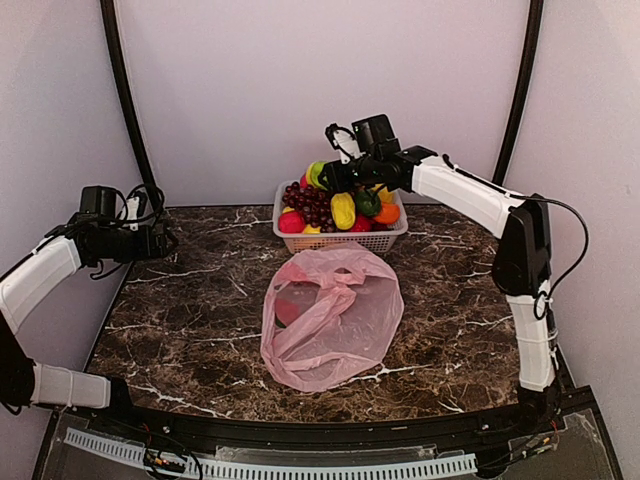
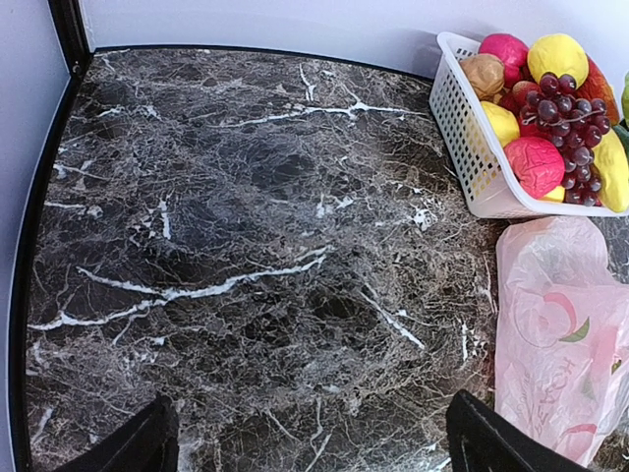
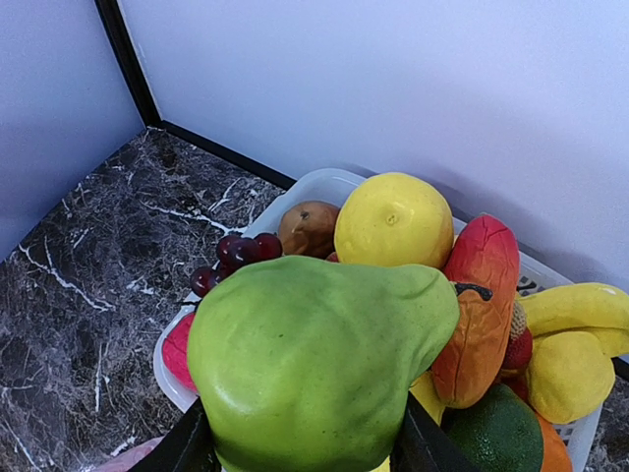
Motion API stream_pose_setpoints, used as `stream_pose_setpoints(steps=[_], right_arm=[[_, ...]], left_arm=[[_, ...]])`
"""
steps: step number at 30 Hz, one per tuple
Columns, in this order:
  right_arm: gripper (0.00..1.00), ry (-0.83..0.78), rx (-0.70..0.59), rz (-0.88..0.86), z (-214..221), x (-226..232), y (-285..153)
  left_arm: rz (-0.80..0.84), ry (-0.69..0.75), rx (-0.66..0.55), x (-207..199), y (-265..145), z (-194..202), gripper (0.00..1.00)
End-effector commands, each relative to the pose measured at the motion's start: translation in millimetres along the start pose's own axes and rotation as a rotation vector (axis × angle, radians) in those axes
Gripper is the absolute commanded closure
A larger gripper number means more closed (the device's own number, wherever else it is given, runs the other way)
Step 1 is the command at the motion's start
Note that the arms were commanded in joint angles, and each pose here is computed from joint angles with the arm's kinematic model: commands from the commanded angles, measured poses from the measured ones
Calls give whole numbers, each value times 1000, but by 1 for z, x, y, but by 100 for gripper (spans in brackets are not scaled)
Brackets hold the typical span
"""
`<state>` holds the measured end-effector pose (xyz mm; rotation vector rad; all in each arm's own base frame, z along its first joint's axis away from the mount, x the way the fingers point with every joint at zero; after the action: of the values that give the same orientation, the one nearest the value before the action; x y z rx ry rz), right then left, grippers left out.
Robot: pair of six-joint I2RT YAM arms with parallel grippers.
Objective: Untie the knot of the plastic bag and take out the fruit
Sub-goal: Place the fake fruit in the bin.
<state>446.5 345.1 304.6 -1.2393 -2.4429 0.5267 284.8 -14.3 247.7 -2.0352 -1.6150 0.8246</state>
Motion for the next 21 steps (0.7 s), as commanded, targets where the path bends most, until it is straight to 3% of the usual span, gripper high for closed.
stream_pose_setpoints(steps=[1,21], right_arm=[[66,39,-20,-25,-6,-7,7],[62,148,-3,-44,4,-28,35]], left_arm=[[2,-1,30,2,3,7,6],[16,-24,34,3,7,8,6]])
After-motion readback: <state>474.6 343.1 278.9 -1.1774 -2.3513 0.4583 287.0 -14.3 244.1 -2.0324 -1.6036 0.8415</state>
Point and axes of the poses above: each gripper's point midway between its finger pads, its own y axis out along the fingers, its own x axis along the line the jaws close on, z = x × y, the point moved 8 cm from there along -y, back along the fingers, and after that the axes turned 6 degrees about y, right-handed, at the moved point
